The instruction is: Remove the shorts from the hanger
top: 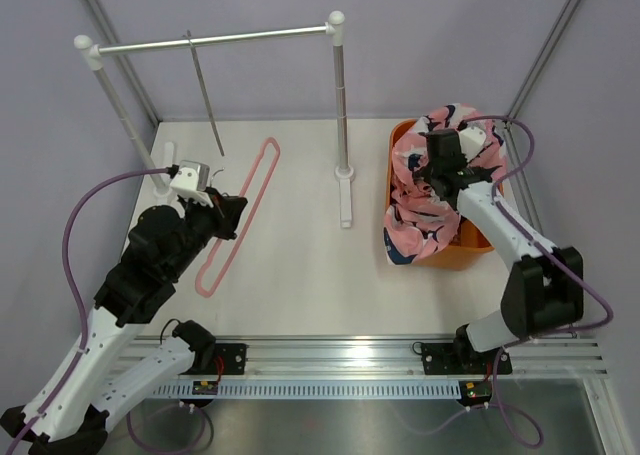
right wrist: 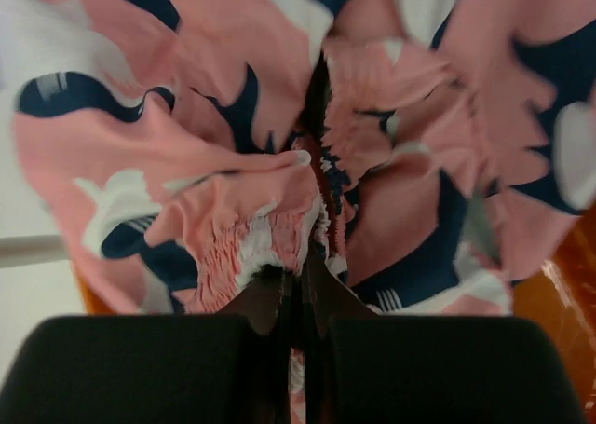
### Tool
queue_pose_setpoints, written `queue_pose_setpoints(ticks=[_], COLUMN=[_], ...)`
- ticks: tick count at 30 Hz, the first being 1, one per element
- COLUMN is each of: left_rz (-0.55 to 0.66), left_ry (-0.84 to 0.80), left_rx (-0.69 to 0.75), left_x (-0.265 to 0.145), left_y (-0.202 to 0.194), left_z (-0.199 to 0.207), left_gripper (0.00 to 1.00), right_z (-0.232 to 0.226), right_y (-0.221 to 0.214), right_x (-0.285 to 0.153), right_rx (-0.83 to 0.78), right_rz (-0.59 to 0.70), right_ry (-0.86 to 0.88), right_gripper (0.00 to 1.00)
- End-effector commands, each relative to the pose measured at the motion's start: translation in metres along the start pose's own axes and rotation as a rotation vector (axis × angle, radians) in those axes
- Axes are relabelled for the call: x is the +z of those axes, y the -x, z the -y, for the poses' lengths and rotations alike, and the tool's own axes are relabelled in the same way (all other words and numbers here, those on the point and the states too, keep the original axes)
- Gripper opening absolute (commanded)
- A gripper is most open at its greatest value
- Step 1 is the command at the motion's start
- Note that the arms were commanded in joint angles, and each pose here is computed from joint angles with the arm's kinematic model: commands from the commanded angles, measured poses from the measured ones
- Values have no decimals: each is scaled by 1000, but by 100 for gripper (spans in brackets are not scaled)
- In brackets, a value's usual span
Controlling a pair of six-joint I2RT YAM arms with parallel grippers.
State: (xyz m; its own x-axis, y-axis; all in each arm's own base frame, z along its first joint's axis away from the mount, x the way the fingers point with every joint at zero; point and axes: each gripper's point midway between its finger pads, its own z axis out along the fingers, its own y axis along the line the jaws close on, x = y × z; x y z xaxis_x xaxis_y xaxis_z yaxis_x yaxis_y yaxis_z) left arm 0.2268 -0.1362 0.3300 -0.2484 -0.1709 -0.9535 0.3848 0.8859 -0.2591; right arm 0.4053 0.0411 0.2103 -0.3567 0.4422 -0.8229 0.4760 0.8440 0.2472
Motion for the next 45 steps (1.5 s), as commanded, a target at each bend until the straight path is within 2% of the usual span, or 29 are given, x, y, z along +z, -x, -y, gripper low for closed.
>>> queue_pose_setpoints(ticks=[1,4,8,11,17,20,21,24,29,34,36,38,39,41,42,44,45], left_rz=[63,66,59,55,33,13,13,-26,-75,-77,-33,-39,-2,-21,19,2,46], left_ry=[-45,-44,-26,-18,-17,2,3,20,11,58,78,101,123,149,156,177,188], left_rx=[-11,-13,-6,-4,-6,-9,-9,-6,27,63,60,66,55,54,42,45,36], left_x=[-1,-2,-3,-3,-1,2,1,7,14,24,26,45,48,75,79,107,109], left_y=[20,22,23,23,22,23,27,29,36,61,86,93,110,110,128,128,149], left_z=[11,11,8,7,8,6,8,8,14,13,15,15,15,16,19,20,22], left_gripper=[0,0,0,0,0,0,0,0,0,0,0,0,0,0,0,0,0], right_z=[-12,-19,-28,-27,-21,-20,-22,-26,-26,-26,-24,-23,-22,-22,-22,-22,-22], right_y=[-63,-96,-113,-110,-87,-57,-39,-6,28,45,48,48,50,50,52,52,53], right_x=[40,59,68,68,46,18,3,-30,-76,-122,-139,-149,-160,-169,-176,-185,-190], right_rx=[84,119,152,150,148,149,144,133,116,118,124,124,121,116,109,99,90], right_rz=[-208,-333,-412,-407,-349,-268,-224,-151,-87,-32,-15,-9,5,5,13,5,10], right_ry=[10,52,104,103,131,183,217,291,372,490,535,565,595,625,641,664,675], right_gripper=[0,0,4,13,19,34,44,58,74,77,77,78,78,78,79,79,79])
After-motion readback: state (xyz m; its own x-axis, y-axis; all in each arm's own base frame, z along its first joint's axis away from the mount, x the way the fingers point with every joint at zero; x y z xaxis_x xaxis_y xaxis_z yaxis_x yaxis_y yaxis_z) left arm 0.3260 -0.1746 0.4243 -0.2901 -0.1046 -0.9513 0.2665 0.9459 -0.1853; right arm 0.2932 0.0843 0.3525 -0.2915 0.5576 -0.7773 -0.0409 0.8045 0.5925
